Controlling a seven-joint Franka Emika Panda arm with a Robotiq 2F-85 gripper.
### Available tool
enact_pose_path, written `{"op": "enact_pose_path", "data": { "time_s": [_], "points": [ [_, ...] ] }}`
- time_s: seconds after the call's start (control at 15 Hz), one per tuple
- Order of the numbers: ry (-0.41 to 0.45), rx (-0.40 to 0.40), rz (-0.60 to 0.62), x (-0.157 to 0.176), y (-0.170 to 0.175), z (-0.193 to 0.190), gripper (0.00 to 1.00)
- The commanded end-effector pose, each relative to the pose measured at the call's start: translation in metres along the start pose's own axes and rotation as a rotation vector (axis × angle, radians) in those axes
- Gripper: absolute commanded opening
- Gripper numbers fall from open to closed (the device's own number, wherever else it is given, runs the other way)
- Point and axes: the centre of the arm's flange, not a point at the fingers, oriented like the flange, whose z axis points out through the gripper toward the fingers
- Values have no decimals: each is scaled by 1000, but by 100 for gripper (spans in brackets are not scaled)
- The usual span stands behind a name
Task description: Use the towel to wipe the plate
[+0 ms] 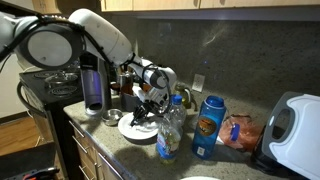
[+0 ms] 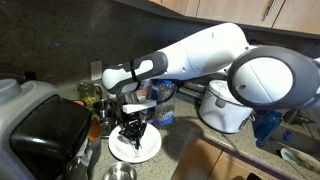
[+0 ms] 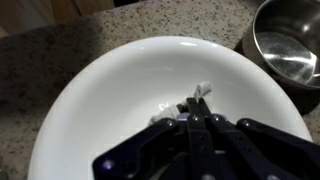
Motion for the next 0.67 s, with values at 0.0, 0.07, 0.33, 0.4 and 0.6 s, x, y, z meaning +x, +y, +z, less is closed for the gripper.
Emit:
{"op": "enact_pose_path", "data": {
  "time_s": [0.0, 0.07, 0.33, 0.4, 0.6],
  "points": [
    [35, -107, 116, 10, 1, -11, 0],
    [60, -138, 151, 11, 2, -12, 0],
    [180, -222, 266, 14, -3, -16, 0],
    [214, -226, 281, 14, -7, -17, 0],
    [289, -215, 313, 15, -15, -20, 0]
  ]
}}
